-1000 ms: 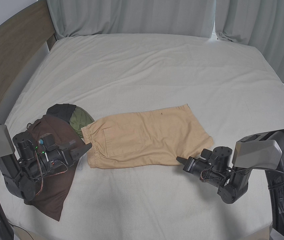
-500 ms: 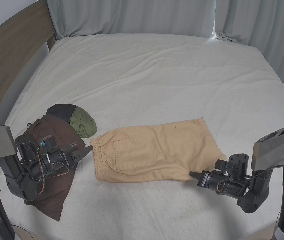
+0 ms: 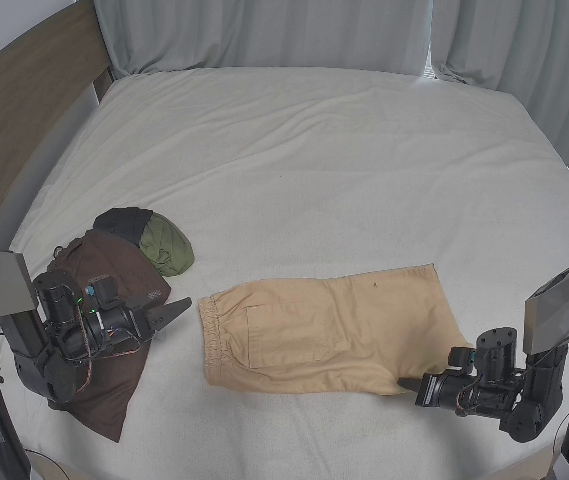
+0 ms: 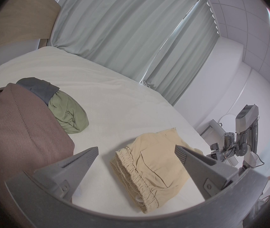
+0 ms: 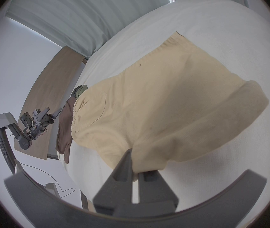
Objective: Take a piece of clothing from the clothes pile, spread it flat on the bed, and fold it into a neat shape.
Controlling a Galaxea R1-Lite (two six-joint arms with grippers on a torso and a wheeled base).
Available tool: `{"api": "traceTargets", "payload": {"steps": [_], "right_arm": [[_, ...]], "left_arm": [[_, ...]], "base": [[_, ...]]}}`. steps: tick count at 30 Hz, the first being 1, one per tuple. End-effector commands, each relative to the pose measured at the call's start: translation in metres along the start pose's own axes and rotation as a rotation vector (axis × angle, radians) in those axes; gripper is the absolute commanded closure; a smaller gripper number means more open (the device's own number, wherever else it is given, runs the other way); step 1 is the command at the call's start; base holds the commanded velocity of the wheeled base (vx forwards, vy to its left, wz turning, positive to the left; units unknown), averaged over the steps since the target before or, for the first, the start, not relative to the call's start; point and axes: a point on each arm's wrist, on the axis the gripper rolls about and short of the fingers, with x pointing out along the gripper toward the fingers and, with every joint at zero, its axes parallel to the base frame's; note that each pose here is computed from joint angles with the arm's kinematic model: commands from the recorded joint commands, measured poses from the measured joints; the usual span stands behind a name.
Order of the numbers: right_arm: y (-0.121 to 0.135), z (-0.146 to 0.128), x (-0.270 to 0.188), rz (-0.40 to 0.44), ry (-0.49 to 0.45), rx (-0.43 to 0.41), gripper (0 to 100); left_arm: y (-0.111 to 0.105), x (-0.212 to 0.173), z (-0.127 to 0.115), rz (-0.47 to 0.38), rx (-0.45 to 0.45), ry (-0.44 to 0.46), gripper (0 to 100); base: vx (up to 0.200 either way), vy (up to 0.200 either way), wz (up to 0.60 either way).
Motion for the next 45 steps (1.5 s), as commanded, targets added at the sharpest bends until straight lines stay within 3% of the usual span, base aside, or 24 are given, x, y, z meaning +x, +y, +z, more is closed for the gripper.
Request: {"api": "traceTargets", "payload": {"steps": [1,3,4,7,12,16,20,22,29,35,41,45], "right_arm": [[-0.002,-0.004,0.002,-0.008,0.019,0.005,100],[-0.003,-0.005,0.003,-0.011,0.027,0.007,100],[-0.003,-0.004,0.004,-0.009,0.022,0.004,0],[-0.003,-0.008,-0.001,-0.013,0.041,0.003,0],[0.014,-0.034,-0.017,0.048,0.187,-0.056,0],[0.023,-0.034,-0.018,0.088,0.177,-0.089,0],[0.046,-0.034,-0.028,0.224,0.183,-0.136,0],[0.052,-0.032,-0.031,0.253,0.172,-0.149,0],[0.074,0.002,-0.053,0.412,-0.009,-0.183,0],[0.066,0.029,-0.072,0.433,-0.14,-0.187,0],[0.062,0.031,-0.075,0.42,-0.151,-0.18,0],[0.061,0.032,-0.075,0.419,-0.153,-0.18,0]], "left_arm": [[0.0,0.001,-0.001,-0.004,-0.004,0.005,0],[-0.002,0.002,-0.002,-0.012,-0.004,0.009,0],[-0.003,0.002,-0.003,-0.016,-0.003,0.012,0],[-0.005,0.002,-0.004,-0.047,-0.006,0.023,0],[-0.004,0.003,-0.009,-0.07,-0.018,0.043,0],[-0.002,0.002,-0.012,-0.066,-0.024,0.053,0],[0.0,0.002,-0.014,-0.08,-0.029,0.063,0],[0.0,0.002,-0.015,-0.083,-0.032,0.067,0],[0.001,0.006,-0.032,-0.123,-0.07,0.128,0],[0.001,0.006,-0.039,-0.127,-0.095,0.154,0],[-0.015,0.01,-0.056,-0.153,-0.239,0.237,0],[-0.014,0.013,-0.066,-0.139,-0.304,0.269,0]], "base": [[0.0,0.0,0.0],[0.0,0.0,0.0],[0.0,0.0,0.0],[0.0,0.0,0.0],[0.0,0.0,0.0],[0.0,0.0,0.0],[0.0,0.0,0.0],[0.0,0.0,0.0],[0.0,0.0,0.0],[0.0,0.0,0.0],[0.0,0.0,0.0],[0.0,0.0,0.0]]}}
